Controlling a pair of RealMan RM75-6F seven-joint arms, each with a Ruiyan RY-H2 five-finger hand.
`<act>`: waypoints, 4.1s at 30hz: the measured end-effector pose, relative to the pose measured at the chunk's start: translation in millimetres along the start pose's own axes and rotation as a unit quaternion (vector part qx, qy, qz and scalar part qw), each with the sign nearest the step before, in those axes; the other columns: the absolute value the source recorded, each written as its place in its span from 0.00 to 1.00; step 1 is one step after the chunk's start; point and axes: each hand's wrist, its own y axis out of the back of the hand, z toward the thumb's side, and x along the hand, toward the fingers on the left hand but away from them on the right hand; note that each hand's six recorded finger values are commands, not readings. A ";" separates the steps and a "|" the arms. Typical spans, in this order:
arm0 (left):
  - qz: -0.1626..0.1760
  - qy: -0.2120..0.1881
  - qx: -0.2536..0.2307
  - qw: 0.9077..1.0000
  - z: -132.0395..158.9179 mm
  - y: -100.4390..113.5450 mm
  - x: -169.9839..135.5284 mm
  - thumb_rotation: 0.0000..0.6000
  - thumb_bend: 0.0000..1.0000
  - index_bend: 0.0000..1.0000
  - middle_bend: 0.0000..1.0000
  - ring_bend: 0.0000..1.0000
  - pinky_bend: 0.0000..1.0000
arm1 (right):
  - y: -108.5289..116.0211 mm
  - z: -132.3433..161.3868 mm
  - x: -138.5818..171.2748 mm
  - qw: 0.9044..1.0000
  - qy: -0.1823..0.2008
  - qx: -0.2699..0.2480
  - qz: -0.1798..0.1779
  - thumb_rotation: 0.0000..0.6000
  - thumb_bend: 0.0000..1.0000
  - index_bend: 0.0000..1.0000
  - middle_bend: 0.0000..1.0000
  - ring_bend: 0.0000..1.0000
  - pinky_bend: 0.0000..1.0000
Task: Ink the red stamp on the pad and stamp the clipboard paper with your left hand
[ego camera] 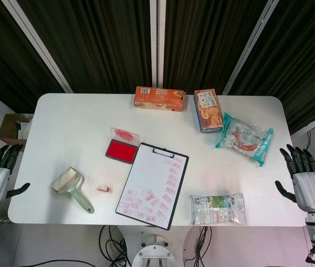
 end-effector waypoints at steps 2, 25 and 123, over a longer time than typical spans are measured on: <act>-0.001 0.001 -0.001 1.000 -0.3 -1.6 -0.9 1.00 0.00 0.07 0.10 0.07 0.19 | -0.6 -0.1 0.0 1.000 0.001 0.000 0.002 1.00 0.19 0.00 0.00 0.00 0.00; 0.016 -0.164 0.001 0.986 64.1 2.5 5.3 1.00 0.03 0.19 0.28 0.58 0.76 | -1.9 -9.1 1.1 1.000 -0.010 -0.007 0.004 1.00 0.22 0.00 0.00 0.00 0.00; -0.128 -0.257 -0.072 0.955 182.3 -116.4 55.1 1.00 0.41 0.62 0.64 0.98 1.00 | -6.3 -30.4 9.2 0.998 -0.054 0.002 0.044 1.00 0.23 0.00 0.00 0.00 0.00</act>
